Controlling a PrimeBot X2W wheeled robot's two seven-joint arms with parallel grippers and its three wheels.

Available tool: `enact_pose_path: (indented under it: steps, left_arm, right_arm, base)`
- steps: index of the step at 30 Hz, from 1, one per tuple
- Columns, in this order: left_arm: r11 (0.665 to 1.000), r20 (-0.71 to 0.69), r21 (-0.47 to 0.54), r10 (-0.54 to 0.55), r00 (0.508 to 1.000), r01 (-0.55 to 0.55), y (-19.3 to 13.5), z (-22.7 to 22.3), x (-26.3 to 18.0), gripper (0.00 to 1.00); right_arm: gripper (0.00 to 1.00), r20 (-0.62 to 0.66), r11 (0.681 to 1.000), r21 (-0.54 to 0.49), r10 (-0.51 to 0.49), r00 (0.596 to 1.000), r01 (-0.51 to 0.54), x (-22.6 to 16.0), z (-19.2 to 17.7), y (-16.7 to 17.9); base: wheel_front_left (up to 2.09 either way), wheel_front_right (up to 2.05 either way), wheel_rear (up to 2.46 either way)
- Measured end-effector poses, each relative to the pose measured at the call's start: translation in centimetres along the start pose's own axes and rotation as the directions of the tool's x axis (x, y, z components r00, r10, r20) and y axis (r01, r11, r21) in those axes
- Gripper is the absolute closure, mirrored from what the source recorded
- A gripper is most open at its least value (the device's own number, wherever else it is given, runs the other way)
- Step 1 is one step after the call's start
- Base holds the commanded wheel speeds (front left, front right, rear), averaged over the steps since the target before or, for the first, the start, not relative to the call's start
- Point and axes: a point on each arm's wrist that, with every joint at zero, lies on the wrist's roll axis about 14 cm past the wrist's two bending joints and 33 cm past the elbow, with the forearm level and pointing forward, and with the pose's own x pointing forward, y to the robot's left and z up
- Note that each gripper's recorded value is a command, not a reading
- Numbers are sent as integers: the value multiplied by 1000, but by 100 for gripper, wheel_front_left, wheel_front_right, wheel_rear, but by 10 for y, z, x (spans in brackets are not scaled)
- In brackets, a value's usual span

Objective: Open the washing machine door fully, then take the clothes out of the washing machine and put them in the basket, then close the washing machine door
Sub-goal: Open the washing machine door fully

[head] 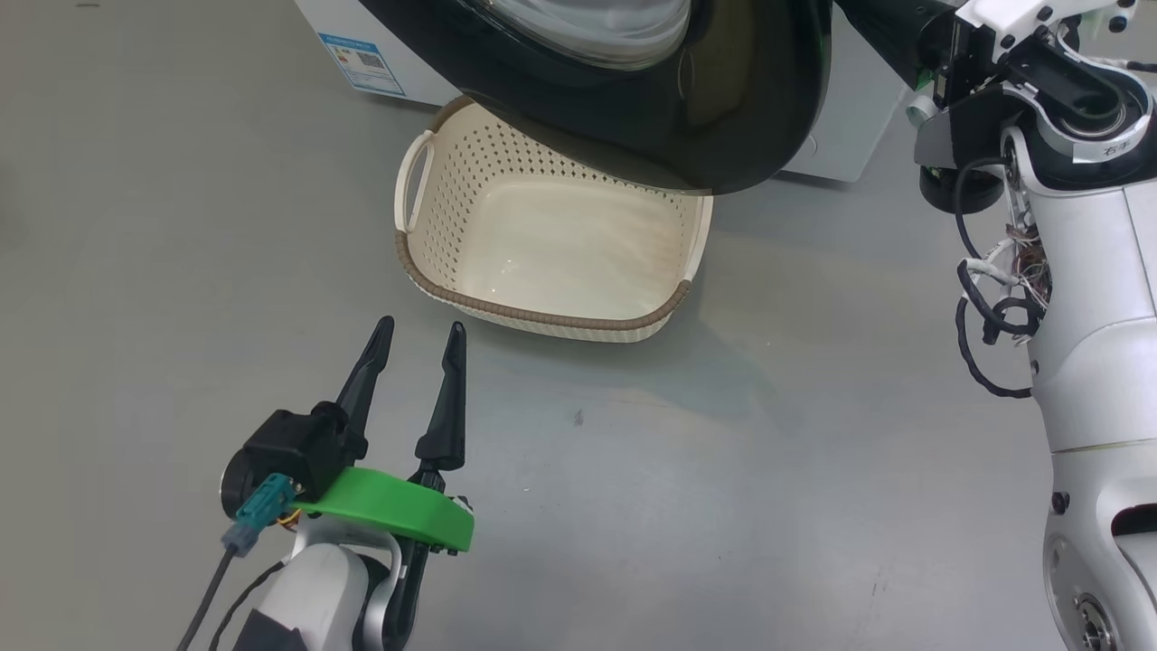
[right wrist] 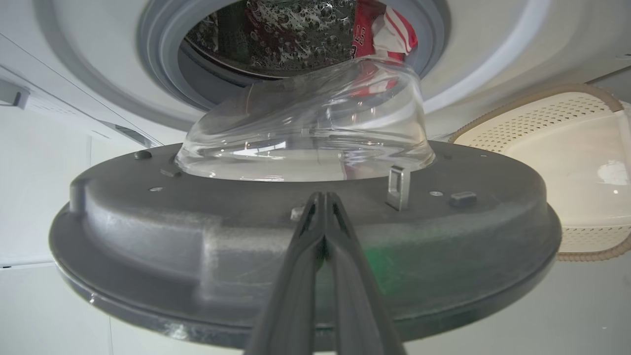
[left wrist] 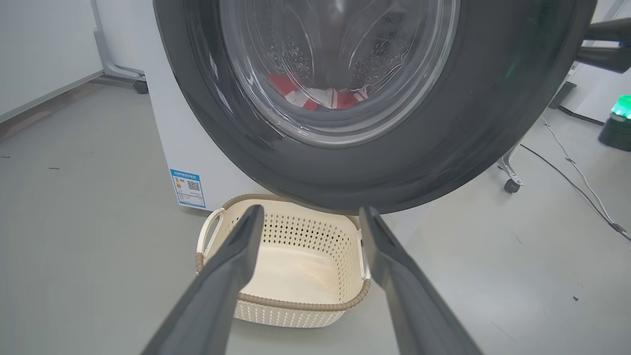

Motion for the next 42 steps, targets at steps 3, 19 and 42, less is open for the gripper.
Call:
enact_pose_path:
  steps: [3, 19, 42]
  left_arm:
    - [1000, 4, 3, 7, 1000, -7, 2, 1, 1, 0]
    - [1000, 22, 0, 15, 1000, -15, 4, 9, -2, 0]
    - [1000, 82, 2, -11, 997, 11, -6, 30, -11, 0]
  right_arm:
    - [100, -26, 1000, 4, -5, 1000, 5, 3, -4, -2]
    - [100, -161, 998, 52, -36, 986, 45, 7, -30, -10]
    - [100, -323, 996, 52, -58, 945, 79, -5, -86, -9]
  base:
    - [0, 0, 0]
    - [0, 0, 0]
    - [0, 0, 0]
